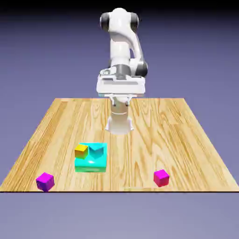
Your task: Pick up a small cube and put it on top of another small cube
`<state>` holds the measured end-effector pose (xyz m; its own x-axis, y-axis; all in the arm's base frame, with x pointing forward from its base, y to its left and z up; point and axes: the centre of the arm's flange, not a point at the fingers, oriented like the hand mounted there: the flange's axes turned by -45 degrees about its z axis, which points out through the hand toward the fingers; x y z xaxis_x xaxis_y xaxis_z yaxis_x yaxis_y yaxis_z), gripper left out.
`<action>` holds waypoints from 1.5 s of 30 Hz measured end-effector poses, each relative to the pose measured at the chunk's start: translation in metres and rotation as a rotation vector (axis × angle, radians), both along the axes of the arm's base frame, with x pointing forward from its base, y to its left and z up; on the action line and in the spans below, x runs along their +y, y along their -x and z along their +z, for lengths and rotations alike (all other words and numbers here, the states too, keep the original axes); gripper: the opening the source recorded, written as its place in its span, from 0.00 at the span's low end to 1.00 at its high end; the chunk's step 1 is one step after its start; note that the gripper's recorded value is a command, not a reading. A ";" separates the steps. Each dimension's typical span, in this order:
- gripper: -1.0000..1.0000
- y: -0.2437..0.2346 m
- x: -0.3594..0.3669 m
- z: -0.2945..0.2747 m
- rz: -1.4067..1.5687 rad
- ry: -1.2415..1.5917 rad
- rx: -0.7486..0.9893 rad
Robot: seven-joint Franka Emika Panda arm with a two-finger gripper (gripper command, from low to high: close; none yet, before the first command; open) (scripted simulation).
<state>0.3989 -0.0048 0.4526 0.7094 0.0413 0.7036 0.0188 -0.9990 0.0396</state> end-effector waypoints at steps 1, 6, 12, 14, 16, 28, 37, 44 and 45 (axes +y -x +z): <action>0.50 -0.008 -0.008 -0.005 -0.020 0.006 0.013; 0.50 -0.043 -0.054 -0.036 -0.117 0.026 0.077; 0.50 -0.073 -0.120 -0.085 -0.228 0.024 0.155; 0.50 -0.078 -0.145 -0.104 -0.267 0.017 0.180; 0.50 -0.083 -0.168 -0.124 -0.301 0.007 0.205; 0.50 -0.066 -0.302 -0.266 -0.495 -0.115 0.326; 0.00 -0.085 -0.313 -0.332 -0.497 -0.117 0.327; 0.00 -0.065 -0.300 -0.264 -0.495 -0.114 0.329; 0.00 -0.062 -0.292 -0.255 -0.491 -0.105 0.333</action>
